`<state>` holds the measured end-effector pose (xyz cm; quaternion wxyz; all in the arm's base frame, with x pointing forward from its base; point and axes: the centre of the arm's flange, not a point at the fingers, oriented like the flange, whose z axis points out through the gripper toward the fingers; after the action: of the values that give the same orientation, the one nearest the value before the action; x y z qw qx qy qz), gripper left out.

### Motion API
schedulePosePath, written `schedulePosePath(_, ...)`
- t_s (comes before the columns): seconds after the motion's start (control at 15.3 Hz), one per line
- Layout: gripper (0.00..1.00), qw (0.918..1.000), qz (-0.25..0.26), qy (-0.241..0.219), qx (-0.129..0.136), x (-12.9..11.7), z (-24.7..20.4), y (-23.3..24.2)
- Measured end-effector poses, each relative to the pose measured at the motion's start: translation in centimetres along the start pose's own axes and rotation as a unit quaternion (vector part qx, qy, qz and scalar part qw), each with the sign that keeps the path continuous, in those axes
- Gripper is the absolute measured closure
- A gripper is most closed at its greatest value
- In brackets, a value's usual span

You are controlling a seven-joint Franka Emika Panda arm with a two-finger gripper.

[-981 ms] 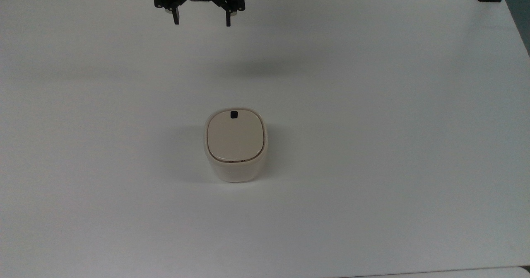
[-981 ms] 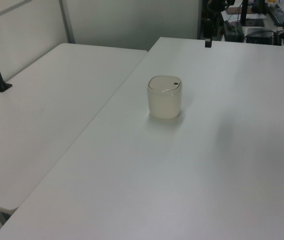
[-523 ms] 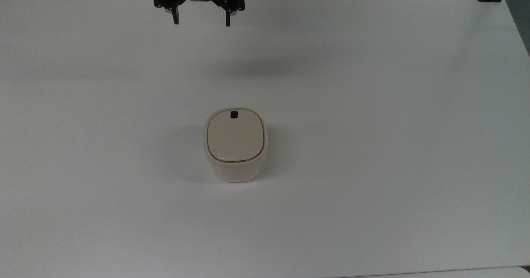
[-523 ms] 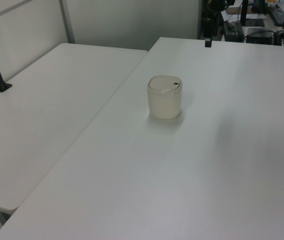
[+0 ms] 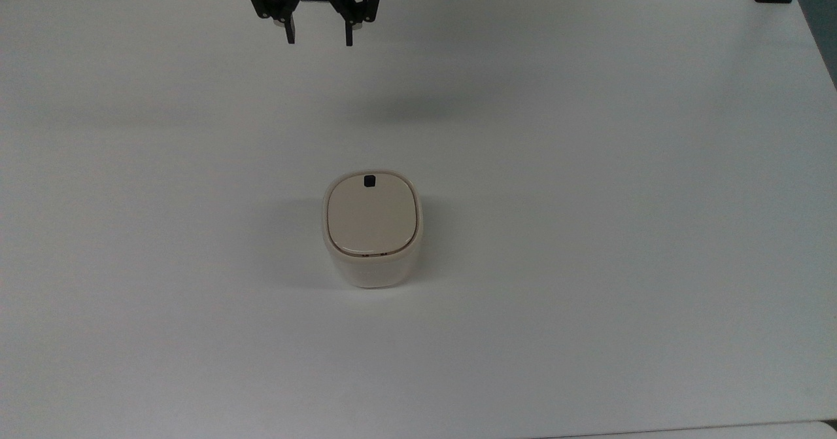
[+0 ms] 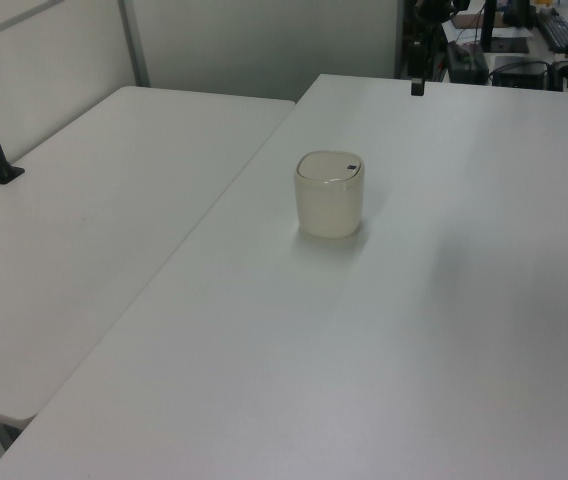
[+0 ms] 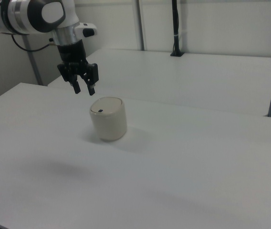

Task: Open the trash bin

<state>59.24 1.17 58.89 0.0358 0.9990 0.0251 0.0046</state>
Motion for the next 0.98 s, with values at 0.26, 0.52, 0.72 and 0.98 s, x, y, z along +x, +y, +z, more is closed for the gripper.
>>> schedulePosePath(0.26, 0.79, 1.0, 0.0, 0.0, 0.0, 0.0, 0.0, 0.0)
schedulePosePath(0.52, 0.99, 0.9999, -0.001, 0.015, 0.0, 0.4, -0.1, 0.0)
schedulePosePath(0.72, 0.99, 0.9989, -0.003, 0.046, -0.001, 1.9, 0.8, -0.3)
schedulePosePath(0.98, 0.99, 0.9972, -0.005, 0.074, 0.014, 4.6, 3.8, -1.3)
